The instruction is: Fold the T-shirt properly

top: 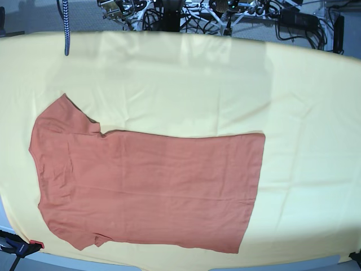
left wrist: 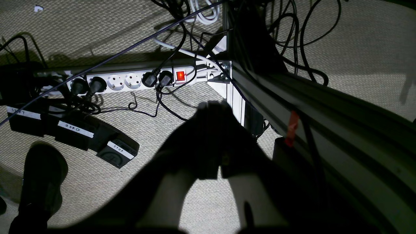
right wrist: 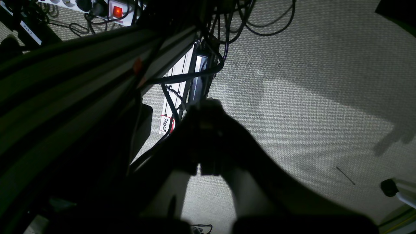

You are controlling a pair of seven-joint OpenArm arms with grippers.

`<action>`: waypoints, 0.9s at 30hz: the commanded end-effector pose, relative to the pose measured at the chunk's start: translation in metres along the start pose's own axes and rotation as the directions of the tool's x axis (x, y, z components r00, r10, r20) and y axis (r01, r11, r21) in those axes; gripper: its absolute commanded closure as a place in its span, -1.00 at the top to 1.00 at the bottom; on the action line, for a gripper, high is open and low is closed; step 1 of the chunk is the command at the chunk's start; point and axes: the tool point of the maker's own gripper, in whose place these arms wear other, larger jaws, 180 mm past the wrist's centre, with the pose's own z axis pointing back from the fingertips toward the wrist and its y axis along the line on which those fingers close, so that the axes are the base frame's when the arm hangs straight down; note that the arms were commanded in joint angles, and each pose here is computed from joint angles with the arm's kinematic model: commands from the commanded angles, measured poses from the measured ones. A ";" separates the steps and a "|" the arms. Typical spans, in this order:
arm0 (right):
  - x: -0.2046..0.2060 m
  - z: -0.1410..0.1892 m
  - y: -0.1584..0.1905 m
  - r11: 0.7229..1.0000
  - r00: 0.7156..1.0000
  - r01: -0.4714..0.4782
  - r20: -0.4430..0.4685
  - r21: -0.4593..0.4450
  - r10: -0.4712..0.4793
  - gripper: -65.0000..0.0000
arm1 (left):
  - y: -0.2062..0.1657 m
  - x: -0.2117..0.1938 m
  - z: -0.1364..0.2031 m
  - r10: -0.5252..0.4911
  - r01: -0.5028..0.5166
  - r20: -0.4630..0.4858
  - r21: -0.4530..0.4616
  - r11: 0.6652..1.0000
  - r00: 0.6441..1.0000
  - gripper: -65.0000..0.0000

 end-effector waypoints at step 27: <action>0.016 0.002 -0.007 1.000 0.999 -0.001 0.047 -0.031 0.002 -1.00 | -0.006 0.004 0.000 0.007 -0.007 0.020 -0.015 1.000 1.000 -1.00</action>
